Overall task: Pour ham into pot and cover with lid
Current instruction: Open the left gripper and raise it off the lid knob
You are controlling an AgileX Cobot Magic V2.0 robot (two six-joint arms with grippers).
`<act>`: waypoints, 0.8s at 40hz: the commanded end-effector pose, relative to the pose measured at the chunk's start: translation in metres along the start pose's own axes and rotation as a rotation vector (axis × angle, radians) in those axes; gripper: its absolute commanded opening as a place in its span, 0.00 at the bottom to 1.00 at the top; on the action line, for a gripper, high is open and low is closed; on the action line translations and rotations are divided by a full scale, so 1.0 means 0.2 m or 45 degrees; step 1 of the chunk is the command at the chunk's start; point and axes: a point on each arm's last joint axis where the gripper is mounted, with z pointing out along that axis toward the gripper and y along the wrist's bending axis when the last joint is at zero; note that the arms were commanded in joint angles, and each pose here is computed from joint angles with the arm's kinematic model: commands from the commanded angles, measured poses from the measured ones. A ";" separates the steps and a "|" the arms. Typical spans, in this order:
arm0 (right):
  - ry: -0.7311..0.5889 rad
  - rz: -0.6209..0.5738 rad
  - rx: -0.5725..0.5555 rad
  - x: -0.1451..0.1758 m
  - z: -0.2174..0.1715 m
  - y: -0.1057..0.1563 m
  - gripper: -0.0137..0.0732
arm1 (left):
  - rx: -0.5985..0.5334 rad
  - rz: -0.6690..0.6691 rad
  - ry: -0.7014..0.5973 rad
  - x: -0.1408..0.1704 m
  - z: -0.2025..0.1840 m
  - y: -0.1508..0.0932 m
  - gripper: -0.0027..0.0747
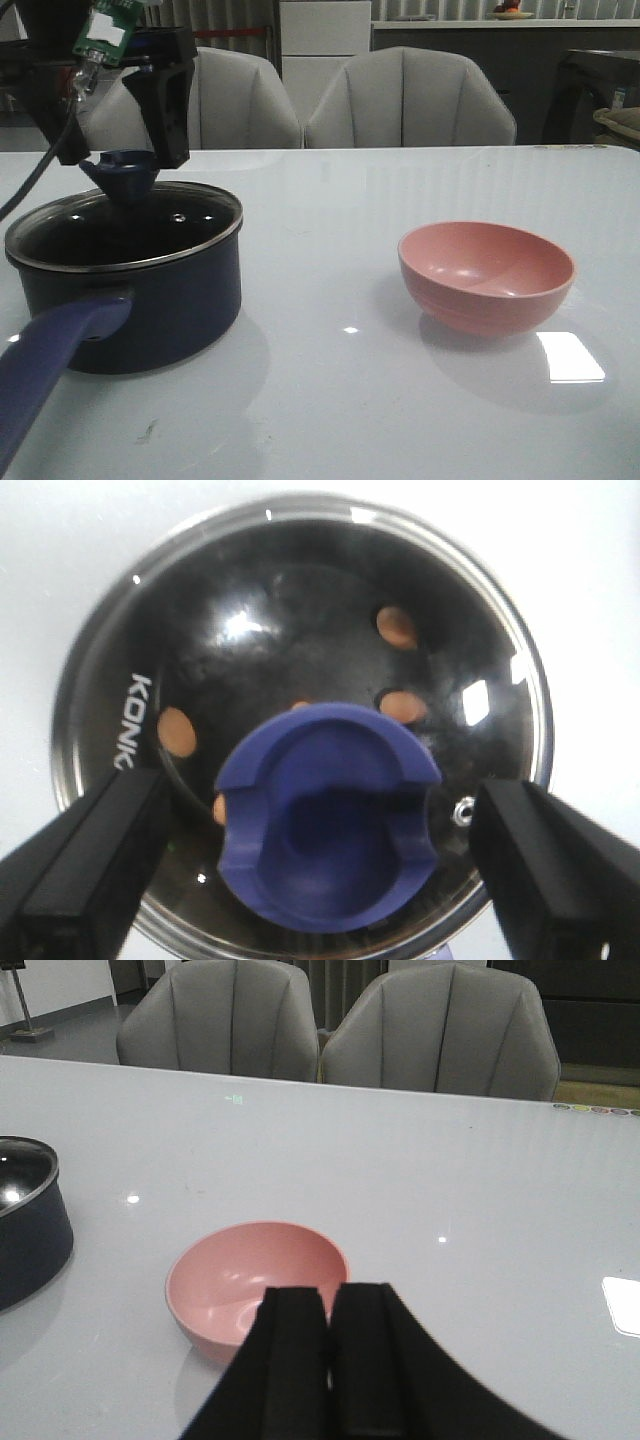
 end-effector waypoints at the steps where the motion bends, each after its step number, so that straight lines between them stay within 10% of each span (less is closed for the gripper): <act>1: -0.124 -0.014 0.017 -0.08 -0.01 0.00 0.33 | -0.003 0.019 -0.097 0.03 -0.23 -0.02 0.87; 16: -0.124 -0.014 0.017 -0.08 -0.01 0.00 0.33 | -0.131 0.075 -0.462 0.37 -0.62 0.04 0.87; 32: -0.124 -0.014 0.017 -0.08 -0.01 0.00 0.33 | -0.133 0.173 -1.312 1.04 -0.76 0.10 0.87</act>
